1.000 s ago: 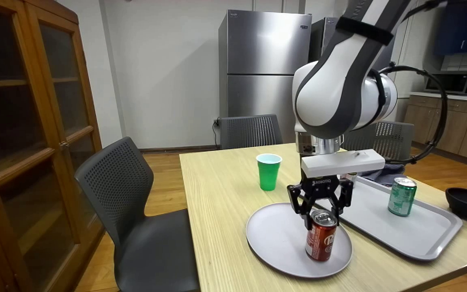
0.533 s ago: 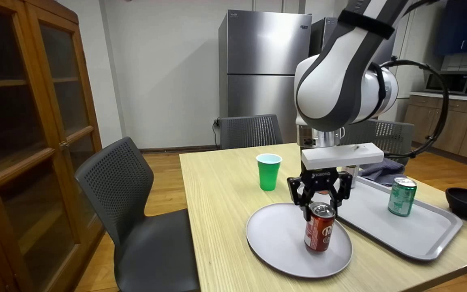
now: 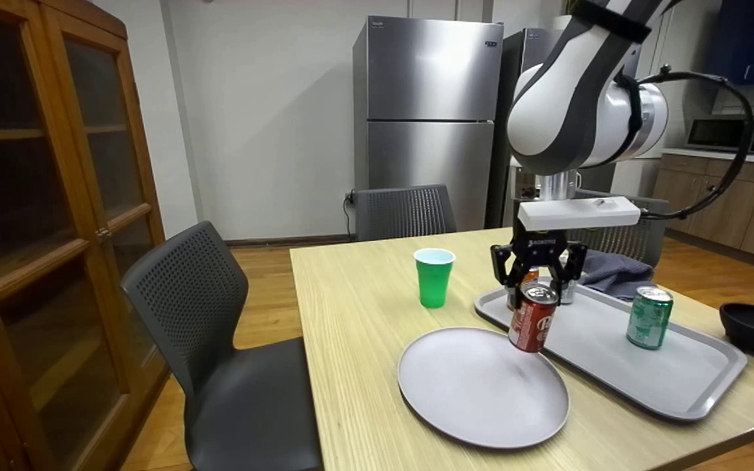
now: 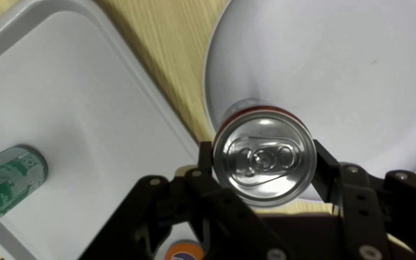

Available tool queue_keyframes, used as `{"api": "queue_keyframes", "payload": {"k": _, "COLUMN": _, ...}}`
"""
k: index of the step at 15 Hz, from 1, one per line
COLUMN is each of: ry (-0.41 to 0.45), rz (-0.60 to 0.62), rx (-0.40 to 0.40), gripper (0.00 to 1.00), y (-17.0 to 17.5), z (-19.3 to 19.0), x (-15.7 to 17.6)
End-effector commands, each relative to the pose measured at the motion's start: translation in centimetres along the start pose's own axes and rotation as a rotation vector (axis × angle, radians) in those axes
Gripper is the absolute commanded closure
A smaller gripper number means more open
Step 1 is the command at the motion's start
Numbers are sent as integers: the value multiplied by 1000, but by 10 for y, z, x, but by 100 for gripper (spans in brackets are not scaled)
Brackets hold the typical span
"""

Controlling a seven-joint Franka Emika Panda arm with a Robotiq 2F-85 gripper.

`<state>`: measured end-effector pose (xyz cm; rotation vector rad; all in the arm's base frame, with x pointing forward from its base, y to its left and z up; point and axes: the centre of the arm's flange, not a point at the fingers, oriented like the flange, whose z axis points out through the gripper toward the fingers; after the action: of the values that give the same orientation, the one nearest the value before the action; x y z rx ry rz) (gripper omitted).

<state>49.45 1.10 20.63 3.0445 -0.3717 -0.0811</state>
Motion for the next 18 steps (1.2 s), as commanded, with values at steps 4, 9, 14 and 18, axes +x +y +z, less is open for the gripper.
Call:
{"api": "queue_keyframes", "payload": {"k": 4, "ry": 16, "rz": 2, "rx": 14, "gripper": 61, "y": 92, "z": -8, "x": 43}}
{"api": "queue_keyframes", "payload": {"k": 9, "ry": 1, "rz": 21, "rx": 25, "gripper": 61, "y": 135, "z": 8, "x": 66}}
{"api": "queue_keyframes", "payload": {"k": 14, "ry": -12, "rz": 27, "rx": 31, "gripper": 61, "y": 149, "z": 23, "x": 81}}
{"api": "queue_keyframes", "payload": {"k": 18, "ry": -19, "rz": 26, "rx": 25, "gripper": 61, "y": 150, "z": 30, "x": 89}}
